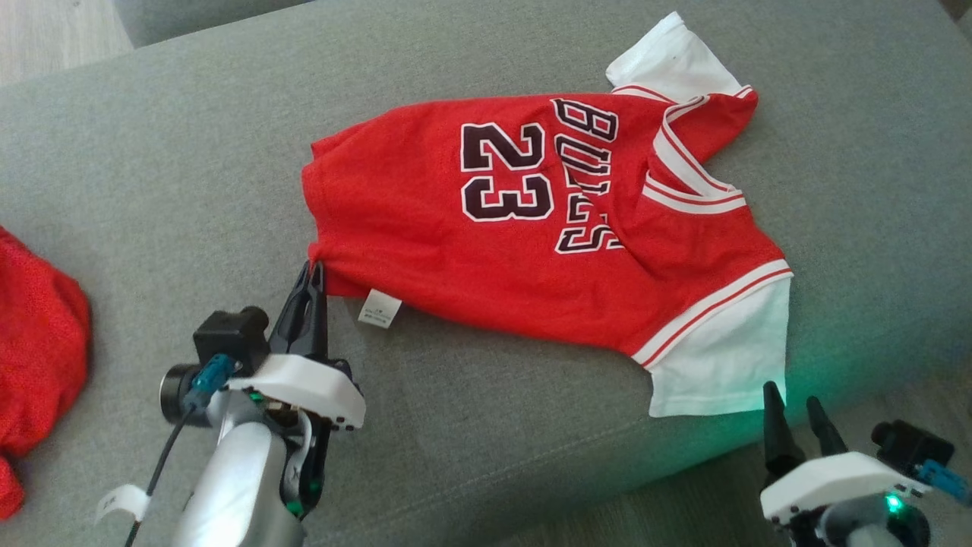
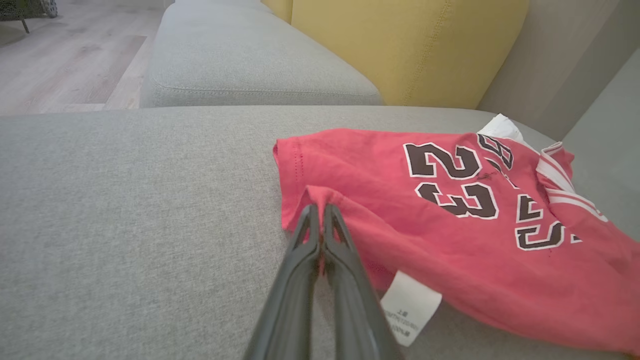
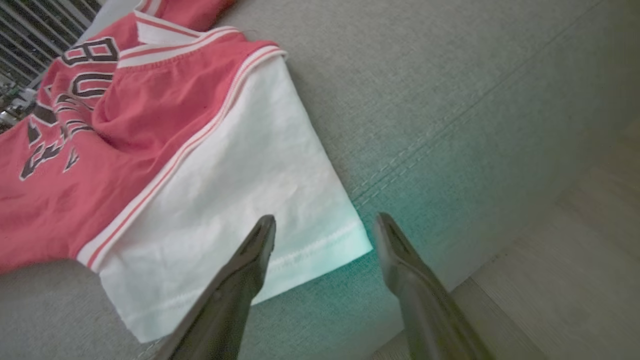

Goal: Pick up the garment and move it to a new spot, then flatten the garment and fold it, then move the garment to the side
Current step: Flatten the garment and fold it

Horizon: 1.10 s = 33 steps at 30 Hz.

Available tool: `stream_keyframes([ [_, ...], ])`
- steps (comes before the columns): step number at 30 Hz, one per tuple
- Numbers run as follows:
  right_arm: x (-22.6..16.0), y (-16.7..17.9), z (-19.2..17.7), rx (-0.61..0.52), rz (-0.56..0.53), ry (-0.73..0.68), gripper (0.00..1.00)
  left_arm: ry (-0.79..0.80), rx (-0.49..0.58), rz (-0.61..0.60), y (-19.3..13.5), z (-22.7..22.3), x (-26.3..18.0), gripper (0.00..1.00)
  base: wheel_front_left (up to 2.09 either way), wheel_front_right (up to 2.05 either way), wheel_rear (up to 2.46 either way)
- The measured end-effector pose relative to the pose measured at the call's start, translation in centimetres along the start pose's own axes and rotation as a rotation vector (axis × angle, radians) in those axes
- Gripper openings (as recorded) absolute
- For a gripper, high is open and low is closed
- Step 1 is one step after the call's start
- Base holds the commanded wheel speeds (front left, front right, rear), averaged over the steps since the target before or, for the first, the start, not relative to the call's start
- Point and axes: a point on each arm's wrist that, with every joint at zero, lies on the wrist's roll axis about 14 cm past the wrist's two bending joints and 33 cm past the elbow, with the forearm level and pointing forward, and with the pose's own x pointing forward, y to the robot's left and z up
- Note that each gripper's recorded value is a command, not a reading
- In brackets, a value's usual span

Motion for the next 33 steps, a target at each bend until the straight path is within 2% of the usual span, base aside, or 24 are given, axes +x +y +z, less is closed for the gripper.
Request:
stream_keyframes([
  [8, 1.4, -0.8, 0.2, 0.069, -0.055, 0.001, 1.0, -0.013, 0.011, -0.009, 0.0, 0.3, 0.1, 0.0, 0.0, 0.0, 0.0],
  [11, 1.6, -1.0, 0.6, 0.184, -0.08, -0.023, 1.0, -0.011, 0.019, -0.006, 0.1, 0.2, 0.1, 0.0, 0.0, 0.0, 0.0],
  [13, 1.6, -1.0, 0.6, 0.145, -0.074, -0.017, 1.0, -0.014, 0.02, -0.002, 0.2, 0.3, 0.1, 0.0, 0.0, 0.0, 0.0],
  [20, 1.5, -0.3, 0.7, 0.126, -0.047, -0.02, 1.0, -0.024, 0.028, -0.001, 0.3, 0.8, -0.2, 0.0, 0.0, 0.0, 0.0],
  [28, 1.7, 2.1, -0.5, 0.07, 0.031, 0.026, 1.0, -0.025, 0.013, 0.004, 0.4, 0.7, -0.6, 0.0, 0.0, 0.0, 0.0],
  [33, 1.8, 1.7, -1.4, 0.011, 0.022, 0.06, 1.0, -0.013, 0.003, 0.004, 0.4, 0.2, -0.6, 0.0, 0.0, 0.0, 0.0],
])
